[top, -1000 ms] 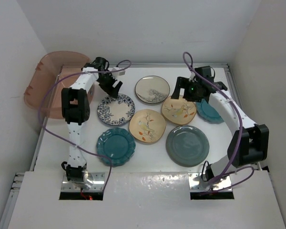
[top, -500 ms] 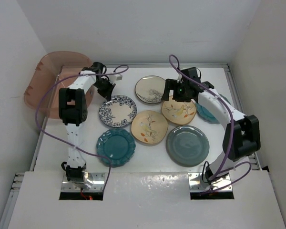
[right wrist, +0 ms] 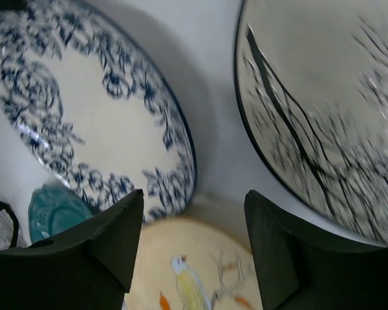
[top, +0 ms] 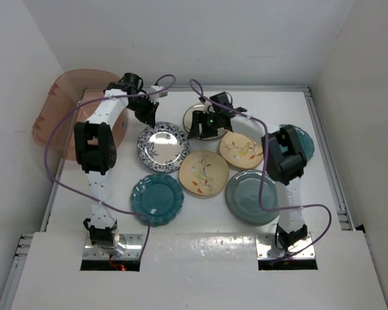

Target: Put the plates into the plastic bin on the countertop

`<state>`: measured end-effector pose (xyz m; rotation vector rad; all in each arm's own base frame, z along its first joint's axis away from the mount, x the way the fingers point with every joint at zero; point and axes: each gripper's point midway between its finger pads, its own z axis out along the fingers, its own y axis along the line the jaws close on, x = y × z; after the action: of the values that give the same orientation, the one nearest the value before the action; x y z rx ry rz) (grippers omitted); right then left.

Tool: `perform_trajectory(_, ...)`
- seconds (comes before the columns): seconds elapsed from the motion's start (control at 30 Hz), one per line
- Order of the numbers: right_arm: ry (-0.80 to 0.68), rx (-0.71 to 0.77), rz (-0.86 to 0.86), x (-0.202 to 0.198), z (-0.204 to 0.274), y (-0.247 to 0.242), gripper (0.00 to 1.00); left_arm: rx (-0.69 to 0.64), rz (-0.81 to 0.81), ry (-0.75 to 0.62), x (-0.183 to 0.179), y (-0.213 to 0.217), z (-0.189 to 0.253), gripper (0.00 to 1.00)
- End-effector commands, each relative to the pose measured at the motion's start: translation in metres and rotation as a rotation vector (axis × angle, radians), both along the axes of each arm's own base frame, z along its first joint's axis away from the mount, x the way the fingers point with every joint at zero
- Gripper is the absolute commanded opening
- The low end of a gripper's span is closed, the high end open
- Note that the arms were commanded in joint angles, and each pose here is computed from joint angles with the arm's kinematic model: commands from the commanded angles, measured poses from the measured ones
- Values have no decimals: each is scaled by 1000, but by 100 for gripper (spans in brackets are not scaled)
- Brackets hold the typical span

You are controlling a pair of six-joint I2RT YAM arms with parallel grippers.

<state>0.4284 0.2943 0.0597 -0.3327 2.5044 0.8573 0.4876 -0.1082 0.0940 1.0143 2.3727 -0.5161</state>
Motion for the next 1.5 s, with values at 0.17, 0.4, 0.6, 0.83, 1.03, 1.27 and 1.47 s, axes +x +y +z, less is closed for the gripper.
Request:
perform_trajectory(0.17, -30, 127, 67, 34, -22, 45, 59, -20, -63, -100, -12, -11, 43, 0)
perform_trajectory(0.4, 47, 279, 220, 7, -27, 80, 43, -84, -57, -91, -10, -17, 44, 0)
perform_trajectory(0.6, 15, 445, 246, 8, 0, 84, 1, -114, -51, -32, -10, -17, 22, 0)
perform_trajectory(0.83, -115, 546, 200, 35, 69, 56, 0, -233, 4, -41, 12, -9, 38, 57)
perform_trajectory(1.03, -205, 674, 153, 45, 126, 18, 0, -398, 20, 9, 13, -3, 44, 73)
perform_trajectory(1.27, -195, 677, 192, 43, 134, 27, 0, -527, -15, 69, 4, -31, 57, 69)
perform_trajectory(1.47, -175, 673, 243, 32, 132, 53, 0, -631, -19, 76, 1, -46, 81, 60)
